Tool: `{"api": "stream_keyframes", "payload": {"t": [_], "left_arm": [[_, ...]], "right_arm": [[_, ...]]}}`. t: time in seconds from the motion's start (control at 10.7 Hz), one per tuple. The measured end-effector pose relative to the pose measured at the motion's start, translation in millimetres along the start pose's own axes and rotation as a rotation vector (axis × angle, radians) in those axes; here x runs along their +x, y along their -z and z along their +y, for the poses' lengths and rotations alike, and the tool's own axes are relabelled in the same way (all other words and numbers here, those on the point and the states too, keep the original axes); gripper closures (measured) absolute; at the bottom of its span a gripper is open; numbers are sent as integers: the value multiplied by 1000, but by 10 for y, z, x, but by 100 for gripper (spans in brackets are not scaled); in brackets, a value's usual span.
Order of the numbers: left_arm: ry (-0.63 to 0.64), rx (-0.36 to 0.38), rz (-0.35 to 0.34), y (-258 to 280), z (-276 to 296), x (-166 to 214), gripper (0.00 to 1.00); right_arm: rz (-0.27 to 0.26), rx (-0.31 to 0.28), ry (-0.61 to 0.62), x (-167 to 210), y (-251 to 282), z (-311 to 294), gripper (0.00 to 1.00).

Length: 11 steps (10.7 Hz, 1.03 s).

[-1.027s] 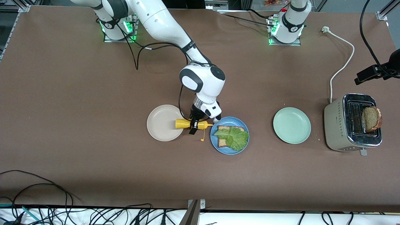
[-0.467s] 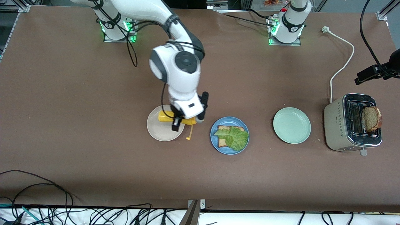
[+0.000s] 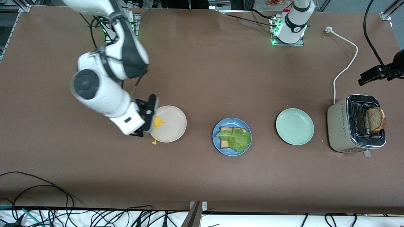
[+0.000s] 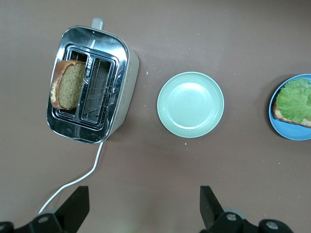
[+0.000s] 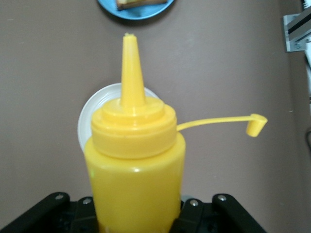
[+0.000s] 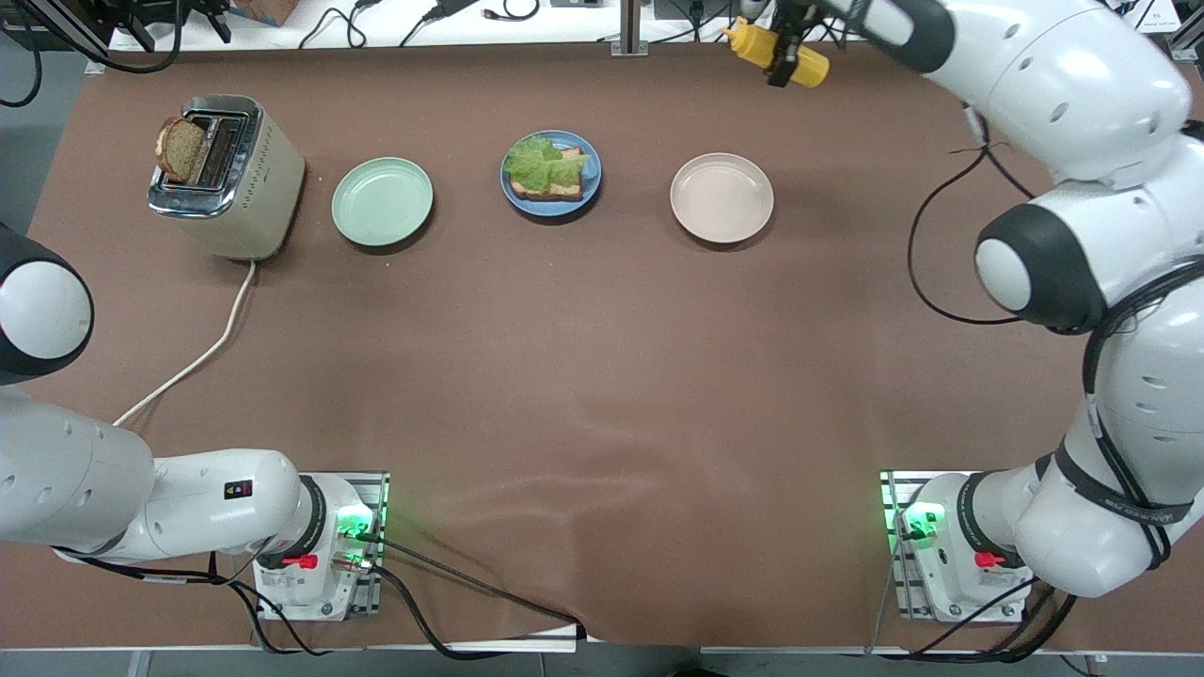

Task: Make sandwich in blue plate with both arms
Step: 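Carry the mustard bottle back beside the beige plate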

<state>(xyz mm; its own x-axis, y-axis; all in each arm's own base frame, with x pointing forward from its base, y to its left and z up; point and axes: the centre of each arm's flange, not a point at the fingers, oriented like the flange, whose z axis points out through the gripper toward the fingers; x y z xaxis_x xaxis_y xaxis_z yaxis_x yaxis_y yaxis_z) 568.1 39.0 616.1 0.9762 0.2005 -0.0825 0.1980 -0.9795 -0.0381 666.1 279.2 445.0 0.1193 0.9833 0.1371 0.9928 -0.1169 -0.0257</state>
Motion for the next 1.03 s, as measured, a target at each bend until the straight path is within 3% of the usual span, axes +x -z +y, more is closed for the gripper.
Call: {"api": "stream_keyframes", "payload": {"t": [0.19,0.65,1.03], "left_arm": [[0,0,0,0,-1,0,0],[1,0,0,-2,-6,2,0],[1,0,0,-1,-5,2,0]], "right_arm": [[127,102,36,-640,-26,129,88],[513,301,128,-2311,-635,240,88],[712,346,265,-2949,-1316,127,88]]}}
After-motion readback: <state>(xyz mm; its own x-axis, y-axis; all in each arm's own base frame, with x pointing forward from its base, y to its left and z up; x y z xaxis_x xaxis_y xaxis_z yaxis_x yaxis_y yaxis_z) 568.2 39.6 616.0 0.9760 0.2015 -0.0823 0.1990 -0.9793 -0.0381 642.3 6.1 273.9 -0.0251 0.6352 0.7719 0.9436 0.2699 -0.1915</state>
